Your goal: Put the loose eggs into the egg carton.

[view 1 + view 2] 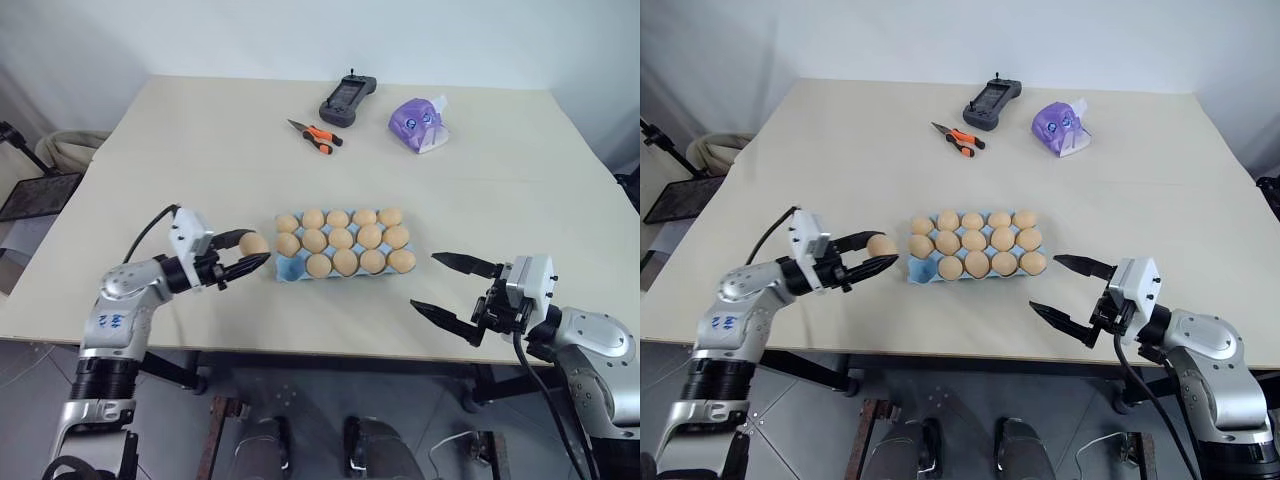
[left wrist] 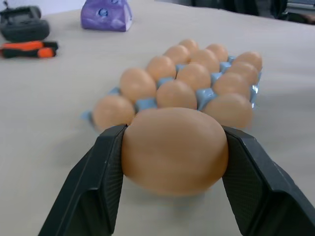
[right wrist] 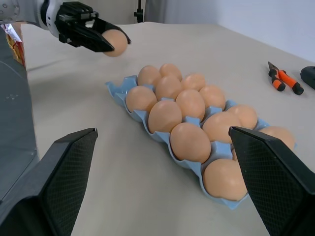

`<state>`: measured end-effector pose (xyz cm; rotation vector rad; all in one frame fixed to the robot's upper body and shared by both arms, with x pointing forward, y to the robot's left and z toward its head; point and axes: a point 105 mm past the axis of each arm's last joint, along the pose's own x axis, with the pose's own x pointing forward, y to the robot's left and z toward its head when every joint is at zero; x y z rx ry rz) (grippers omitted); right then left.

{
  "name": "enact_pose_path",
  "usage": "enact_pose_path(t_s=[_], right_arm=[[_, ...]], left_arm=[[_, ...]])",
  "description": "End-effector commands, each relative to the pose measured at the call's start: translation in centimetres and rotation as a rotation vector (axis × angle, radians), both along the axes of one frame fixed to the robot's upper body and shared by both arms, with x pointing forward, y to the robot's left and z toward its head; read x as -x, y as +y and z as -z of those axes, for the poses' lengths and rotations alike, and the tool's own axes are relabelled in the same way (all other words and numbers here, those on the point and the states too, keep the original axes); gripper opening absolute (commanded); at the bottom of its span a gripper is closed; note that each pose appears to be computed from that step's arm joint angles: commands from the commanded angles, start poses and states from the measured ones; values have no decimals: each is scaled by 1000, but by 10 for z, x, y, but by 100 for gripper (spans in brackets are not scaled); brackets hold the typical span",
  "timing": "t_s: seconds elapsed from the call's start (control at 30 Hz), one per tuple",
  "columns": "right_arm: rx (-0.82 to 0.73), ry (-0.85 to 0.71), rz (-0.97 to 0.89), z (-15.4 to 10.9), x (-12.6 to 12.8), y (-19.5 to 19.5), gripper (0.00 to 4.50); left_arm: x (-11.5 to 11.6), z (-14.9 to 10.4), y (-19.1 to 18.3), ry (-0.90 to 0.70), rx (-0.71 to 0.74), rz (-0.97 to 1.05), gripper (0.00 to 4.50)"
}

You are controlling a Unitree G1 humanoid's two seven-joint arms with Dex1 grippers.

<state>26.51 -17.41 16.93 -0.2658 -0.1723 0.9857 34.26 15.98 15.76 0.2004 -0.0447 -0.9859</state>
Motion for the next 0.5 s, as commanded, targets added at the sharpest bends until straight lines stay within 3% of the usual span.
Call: enact_pose_path(t_s=[0.03, 0.27, 0.47, 0.5], right_arm=[[-7, -42, 12, -7, 1, 1, 450], [-28, -50, 2, -8, 1, 11, 450], [-40, -53, -5, -8, -1, 16, 450], [-41, -54, -5, -9, -2, 16, 450]], left_arm=[[3, -3, -19, -39, -7, 73, 250], [2, 1, -34, -15, -15, 120, 250], [-6, 4, -26, -38, -26, 54, 440], [-7, 3, -24, -43, -25, 45, 445]])
